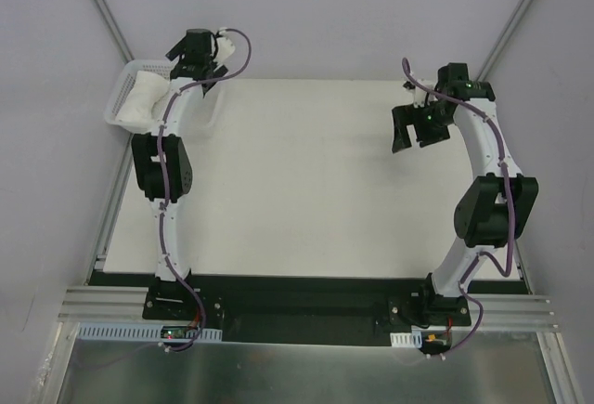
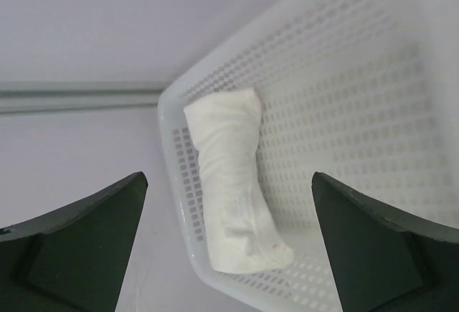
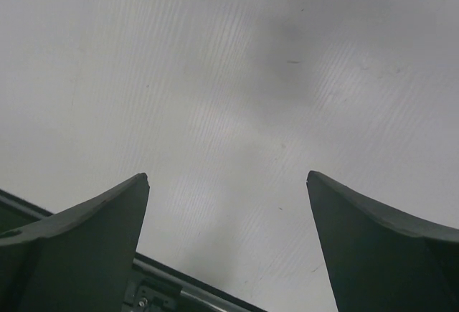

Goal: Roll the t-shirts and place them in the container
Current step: Reset both arms

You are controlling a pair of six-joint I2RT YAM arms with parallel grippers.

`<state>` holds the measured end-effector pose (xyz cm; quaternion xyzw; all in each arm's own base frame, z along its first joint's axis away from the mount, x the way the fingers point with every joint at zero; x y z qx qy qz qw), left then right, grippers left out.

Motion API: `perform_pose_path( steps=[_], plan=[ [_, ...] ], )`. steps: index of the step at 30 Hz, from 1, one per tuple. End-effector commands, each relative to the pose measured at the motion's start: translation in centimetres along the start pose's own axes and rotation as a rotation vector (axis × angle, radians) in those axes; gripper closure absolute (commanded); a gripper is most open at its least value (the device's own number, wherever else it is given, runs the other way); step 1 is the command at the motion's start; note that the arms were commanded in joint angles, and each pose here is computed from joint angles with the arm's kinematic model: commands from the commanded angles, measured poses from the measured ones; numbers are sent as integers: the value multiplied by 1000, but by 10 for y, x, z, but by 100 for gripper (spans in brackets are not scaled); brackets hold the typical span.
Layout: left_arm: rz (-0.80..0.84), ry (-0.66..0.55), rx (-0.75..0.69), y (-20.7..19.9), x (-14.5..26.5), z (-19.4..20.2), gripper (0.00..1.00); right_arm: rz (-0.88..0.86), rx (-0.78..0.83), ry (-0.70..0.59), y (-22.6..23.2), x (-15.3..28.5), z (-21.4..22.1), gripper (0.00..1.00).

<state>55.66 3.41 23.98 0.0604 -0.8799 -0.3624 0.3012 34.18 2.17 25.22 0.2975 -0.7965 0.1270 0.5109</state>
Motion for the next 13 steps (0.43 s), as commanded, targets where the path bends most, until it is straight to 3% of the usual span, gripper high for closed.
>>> perform_pose_path(
  steps=[1,6,9,13],
  plan=[
    [167,-280,261,6,134,-86,1,206,-69,-176,0,37,-37,4],
    [529,-398,456,-27,225,-104,1,261,-84,-315,3,55,-67,4],
    [769,-420,497,-50,256,-101,1,249,-83,-366,7,62,-77,4],
    [886,-391,503,-70,271,-93,1,202,-50,-389,17,65,-80,4]
  ],
)
Point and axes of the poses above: each gripper's point midway between its finger pads, its own x axis back along the fingers, its own y axis along the line the jaws close on, z = x × y, the point moved 9 cm from there along x, back along the fingers, and after that the axes turned 14 degrees about x, right-handed, at the moved point
